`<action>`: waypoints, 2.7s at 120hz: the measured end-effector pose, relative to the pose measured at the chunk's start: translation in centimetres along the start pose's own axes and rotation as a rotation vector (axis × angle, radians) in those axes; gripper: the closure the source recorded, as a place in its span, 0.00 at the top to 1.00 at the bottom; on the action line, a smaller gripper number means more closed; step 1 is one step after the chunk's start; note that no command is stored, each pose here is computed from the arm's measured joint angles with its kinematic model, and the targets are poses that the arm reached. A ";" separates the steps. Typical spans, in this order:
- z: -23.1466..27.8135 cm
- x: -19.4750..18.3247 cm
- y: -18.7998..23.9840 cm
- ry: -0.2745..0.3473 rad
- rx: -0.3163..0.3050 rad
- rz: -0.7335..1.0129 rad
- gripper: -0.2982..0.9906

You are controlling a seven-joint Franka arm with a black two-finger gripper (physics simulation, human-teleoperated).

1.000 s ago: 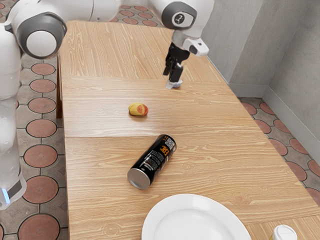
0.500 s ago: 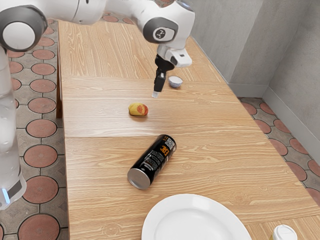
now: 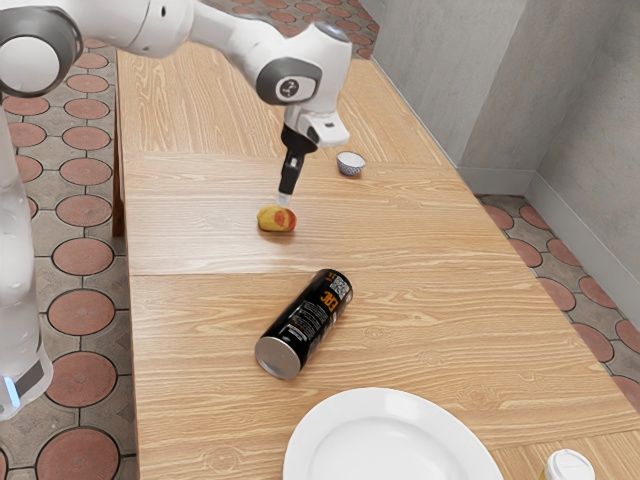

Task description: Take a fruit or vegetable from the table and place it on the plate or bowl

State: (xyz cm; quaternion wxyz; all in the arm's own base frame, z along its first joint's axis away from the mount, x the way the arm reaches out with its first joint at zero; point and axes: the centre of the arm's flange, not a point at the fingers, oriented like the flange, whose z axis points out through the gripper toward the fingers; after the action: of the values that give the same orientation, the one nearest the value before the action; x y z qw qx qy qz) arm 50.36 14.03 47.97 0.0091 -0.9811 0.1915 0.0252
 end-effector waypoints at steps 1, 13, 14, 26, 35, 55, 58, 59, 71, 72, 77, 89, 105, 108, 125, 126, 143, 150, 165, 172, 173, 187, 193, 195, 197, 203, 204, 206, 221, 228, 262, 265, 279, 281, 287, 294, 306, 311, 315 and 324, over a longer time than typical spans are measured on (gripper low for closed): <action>0.0 0.0 0.0 0.000 0.000 0.001 0.77; 0.8 -0.2 0.2 -0.007 -0.007 0.015 0.77; 0.9 -0.2 0.2 -0.008 -0.008 0.016 0.77; 2.0 -0.4 0.5 -0.021 -0.020 0.029 0.77; 2.6 -0.3 0.6 -0.026 -0.028 0.038 0.77; 3.9 0.0 0.6 -0.033 -0.039 0.049 0.77; 4.3 0.1 0.5 -0.037 -0.043 0.050 0.77; 4.4 0.1 0.5 -0.040 -0.044 0.051 0.77; 5.9 0.5 0.4 -0.052 -0.059 0.054 0.77; 6.0 0.5 0.4 -0.053 -0.060 0.054 0.77; 6.4 0.6 0.4 -0.053 -0.063 0.055 0.77; 6.8 0.8 0.4 -0.053 -0.066 0.060 0.77; 7.3 0.9 0.3 -0.056 -0.069 0.065 0.73; 7.3 1.0 0.3 -0.057 -0.070 0.066 0.71; 7.4 1.0 0.4 -0.053 -0.074 0.067 0.57; 7.4 1.0 0.4 -0.052 -0.074 0.067 0.56; 7.3 1.0 0.2 -0.047 -0.076 0.060 0.49; 7.3 0.9 0.1 -0.046 -0.076 0.054 0.48; 7.0 0.7 -0.2 -0.046 -0.081 0.034 0.49; 6.6 0.6 -0.3 -0.044 -0.084 0.025 0.48; 6.5 0.6 -0.3 -0.043 -0.085 0.023 0.48; 5.1 0.3 -0.4 -0.034 -0.085 0.009 0.45; 4.1 0.2 -0.4 -0.026 -0.082 0.006 0.43; 3.7 0.1 -0.3 -0.023 -0.081 0.006 0.42; 3.2 0.1 -0.2 -0.019 -0.079 0.006 0.42; 2.1 0.0 0.2 -0.013 -0.076 0.008 0.41; 1.9 0.0 0.2 -0.012 -0.075 0.009 0.41; 1.4 -0.1 0.4 -0.009 -0.074 0.011 0.41; -1.9 0.5 2.9 0.007 -0.057 0.046 0.40; -3.5 1.6 5.4 0.010 -0.043 0.088 0.40; -9.1 5.8 18.3 0.028 -0.004 0.284 0.40; -9.6 6.0 19.0 0.034 -0.003 0.292 0.40; -11.9 7.1 23.2 0.054 0.011 0.350 0.40; -12.1 7.2 24.0 0.055 0.012 0.360 0.40; -12.5 7.7 26.2 0.058 0.012 0.390 0.40; -12.6 8.0 28.1 0.058 0.001 0.411 0.41; -13.1 8.8 31.7 0.067 -0.007 0.457 0.41; -13.3 9.2 33.1 0.070 -0.011 0.475 0.41; -13.5 9.7 34.2 0.075 -0.014 0.489 0.41; -13.7 10.4 36.6 0.084 -0.020 0.519 0.41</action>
State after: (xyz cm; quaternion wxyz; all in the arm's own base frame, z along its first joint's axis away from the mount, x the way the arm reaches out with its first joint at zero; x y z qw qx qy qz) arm 46.82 -24.20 60.84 -0.0153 -0.8994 0.4367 -0.0123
